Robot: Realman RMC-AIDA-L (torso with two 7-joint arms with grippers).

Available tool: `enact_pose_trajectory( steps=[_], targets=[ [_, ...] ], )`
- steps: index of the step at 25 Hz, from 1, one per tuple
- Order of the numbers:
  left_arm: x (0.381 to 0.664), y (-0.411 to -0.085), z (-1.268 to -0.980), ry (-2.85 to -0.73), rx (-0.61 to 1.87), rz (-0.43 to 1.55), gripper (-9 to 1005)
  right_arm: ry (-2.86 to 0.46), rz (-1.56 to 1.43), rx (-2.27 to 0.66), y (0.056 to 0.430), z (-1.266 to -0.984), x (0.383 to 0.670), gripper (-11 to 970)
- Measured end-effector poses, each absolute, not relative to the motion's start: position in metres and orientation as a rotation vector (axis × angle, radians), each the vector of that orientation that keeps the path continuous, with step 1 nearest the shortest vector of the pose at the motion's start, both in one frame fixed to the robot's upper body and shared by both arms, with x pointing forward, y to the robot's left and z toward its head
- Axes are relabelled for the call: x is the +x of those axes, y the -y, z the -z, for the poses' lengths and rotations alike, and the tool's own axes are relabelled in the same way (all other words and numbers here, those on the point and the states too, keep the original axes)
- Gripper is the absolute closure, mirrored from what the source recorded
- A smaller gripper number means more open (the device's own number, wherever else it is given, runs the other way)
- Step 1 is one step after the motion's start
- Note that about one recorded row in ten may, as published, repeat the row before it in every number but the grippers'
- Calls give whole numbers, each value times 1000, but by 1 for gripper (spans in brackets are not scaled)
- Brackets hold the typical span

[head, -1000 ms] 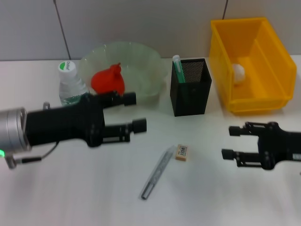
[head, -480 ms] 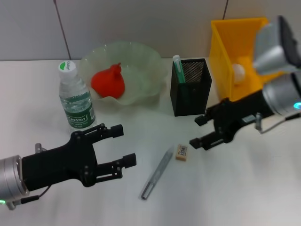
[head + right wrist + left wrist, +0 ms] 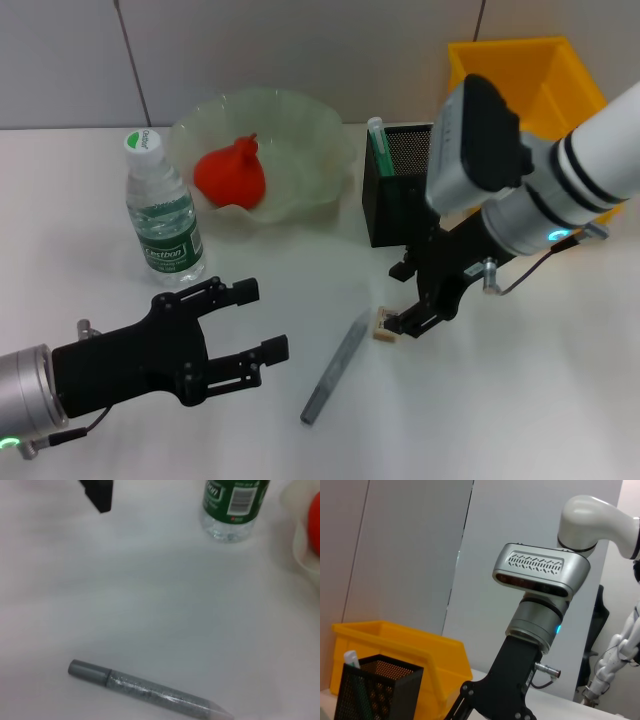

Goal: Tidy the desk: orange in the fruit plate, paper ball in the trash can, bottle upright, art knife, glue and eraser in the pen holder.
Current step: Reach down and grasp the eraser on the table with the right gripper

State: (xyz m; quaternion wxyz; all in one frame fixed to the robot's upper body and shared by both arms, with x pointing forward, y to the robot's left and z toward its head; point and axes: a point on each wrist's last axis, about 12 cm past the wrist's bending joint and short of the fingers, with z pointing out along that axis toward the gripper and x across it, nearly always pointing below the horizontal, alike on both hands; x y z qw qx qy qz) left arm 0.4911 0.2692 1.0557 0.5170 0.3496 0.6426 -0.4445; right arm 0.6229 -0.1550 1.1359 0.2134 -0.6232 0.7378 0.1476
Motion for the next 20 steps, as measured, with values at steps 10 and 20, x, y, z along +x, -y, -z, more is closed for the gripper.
enact_pose_trajectory(
  steps=[10,20],
  targets=[
    [493,-268,-1054,-1557,825,1062,183,-2021,-353,-1783,143,-1119,620,244],
    [495,-267,-1055,-1561,817,1068,184,-2031,-357,-1756,139,-1113,620,257]
  ],
)
